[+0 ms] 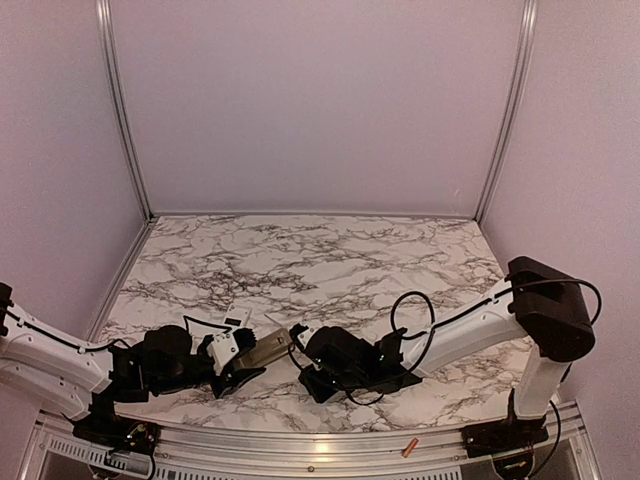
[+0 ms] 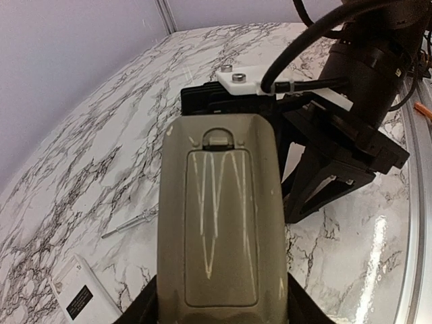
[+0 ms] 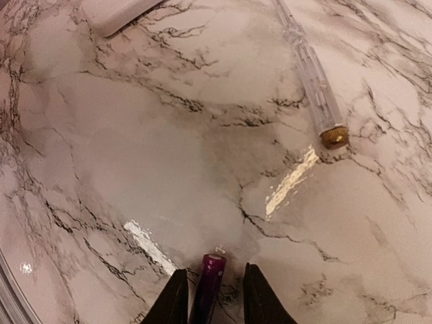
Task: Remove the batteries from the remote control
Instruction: Pick up the battery at the center of the board, then place the battery at the center of the board, then place the remote control at the center of the board, then pick up the screwdriver from the center of the board, then pass from the right arm to the left
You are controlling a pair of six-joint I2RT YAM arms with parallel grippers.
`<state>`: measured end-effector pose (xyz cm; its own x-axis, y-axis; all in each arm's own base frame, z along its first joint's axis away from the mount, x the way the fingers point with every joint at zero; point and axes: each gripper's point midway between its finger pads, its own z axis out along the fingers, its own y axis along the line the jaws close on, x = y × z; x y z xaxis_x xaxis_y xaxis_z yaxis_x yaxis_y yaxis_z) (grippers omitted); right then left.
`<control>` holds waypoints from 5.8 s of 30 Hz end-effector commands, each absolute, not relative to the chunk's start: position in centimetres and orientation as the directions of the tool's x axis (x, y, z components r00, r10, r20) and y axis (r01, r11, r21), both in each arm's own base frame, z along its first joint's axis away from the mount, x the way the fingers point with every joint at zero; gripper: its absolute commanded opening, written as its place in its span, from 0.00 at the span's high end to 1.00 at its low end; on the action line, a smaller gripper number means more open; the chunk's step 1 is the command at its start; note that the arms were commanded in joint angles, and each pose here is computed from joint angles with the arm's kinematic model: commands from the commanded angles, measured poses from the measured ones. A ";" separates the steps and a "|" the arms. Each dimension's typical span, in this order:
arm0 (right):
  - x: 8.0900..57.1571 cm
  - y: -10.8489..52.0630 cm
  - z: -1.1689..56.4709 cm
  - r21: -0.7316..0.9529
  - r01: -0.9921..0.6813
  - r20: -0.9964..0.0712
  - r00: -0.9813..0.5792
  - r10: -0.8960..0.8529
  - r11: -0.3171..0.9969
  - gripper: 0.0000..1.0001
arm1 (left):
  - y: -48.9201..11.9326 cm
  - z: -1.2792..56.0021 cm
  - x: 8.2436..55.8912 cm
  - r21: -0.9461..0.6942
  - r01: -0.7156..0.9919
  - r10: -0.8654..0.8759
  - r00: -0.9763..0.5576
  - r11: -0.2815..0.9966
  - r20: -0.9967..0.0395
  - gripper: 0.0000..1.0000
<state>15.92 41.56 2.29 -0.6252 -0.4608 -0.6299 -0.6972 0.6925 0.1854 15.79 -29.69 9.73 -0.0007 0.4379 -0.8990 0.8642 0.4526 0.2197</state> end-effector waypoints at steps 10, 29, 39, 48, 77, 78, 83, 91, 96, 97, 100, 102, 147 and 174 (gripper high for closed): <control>15.8 39.4 0.1 0.012 -0.660 -0.570 -0.622 -0.537 0.751 0.89 | -30.3 9.6 16.0 0.217 0.866 0.443 -0.006 0.451 -0.897 0.79; 25.0 30.6 1.6 -0.021 -0.487 -0.628 -0.673 -0.391 0.873 0.91 | -36.2 1.8 12.8 0.112 0.988 0.668 0.014 0.103 -0.744 0.75; 25.3 29.9 0.2 -0.040 -0.489 -0.605 -0.683 -0.411 0.871 0.77 | -36.5 0.0 13.3 0.119 0.988 0.721 0.014 0.095 -0.693 0.46; 26.4 30.5 2.2 -0.047 -0.480 -0.643 -0.656 -0.394 0.876 0.56 | -36.6 1.2 13.9 0.160 0.980 0.695 0.035 0.116 -0.718 0.24; 27.7 38.9 10.3 0.026 -0.737 -0.814 -0.408 -0.413 0.676 0.10 | -30.2 14.8 24.6 0.257 0.619 0.363 -0.050 0.742 -0.930 0.01; 27.4 39.5 10.0 0.038 -0.760 -0.810 -0.403 -0.425 0.649 0.12 | -30.0 14.9 24.8 0.248 0.610 0.354 -0.056 0.753 -0.934 0.01; 27.0 41.4 7.9 0.058 -0.803 -0.779 -0.408 -0.477 0.593 0.18 | -28.6 15.5 25.9 0.216 0.557 0.314 -0.086 0.802 -0.945 0.01; 27.4 43.2 5.3 0.073 -0.820 -0.733 -0.430 -0.527 0.568 0.27 | -26.6 16.1 26.6 0.180 0.504 0.263 -0.098 0.845 -0.960 0.01; 27.2 43.2 3.8 0.080 -0.819 -0.710 -0.446 -0.545 0.568 0.35 | -26.1 16.2 26.8 0.177 0.492 0.256 -0.099 0.853 -0.962 0.01; 27.2 43.2 3.4 0.078 -0.819 -0.704 -0.449 -0.550 0.569 0.37 | -26.1 16.2 26.8 0.178 0.488 0.256 -0.097 0.855 -0.962 0.01; 27.1 43.0 2.4 0.071 -0.816 -0.686 -0.458 -0.566 0.574 0.41 | -25.8 16.2 27.1 0.184 0.473 0.258 -0.096 0.861 -0.961 0.01; 27.1 42.9 1.8 0.066 -0.815 -0.674 -0.462 -0.576 0.576 0.45 | -25.7 16.2 27.1 0.186 0.470 0.260 -0.097 0.863 -0.961 0.01; 21.2 39.7 10.9 0.181 -0.881 -0.755 -0.410 -0.512 0.438 1.00 | -25.7 18.4 24.1 0.195 0.595 0.207 0.048 0.779 -0.977 0.02; 16.1 36.6 13.7 0.391 -0.805 -0.667 -0.582 -0.465 0.446 1.00 | -35.3 15.9 15.5 0.705 0.698 0.381 0.622 0.126 -0.684 0.20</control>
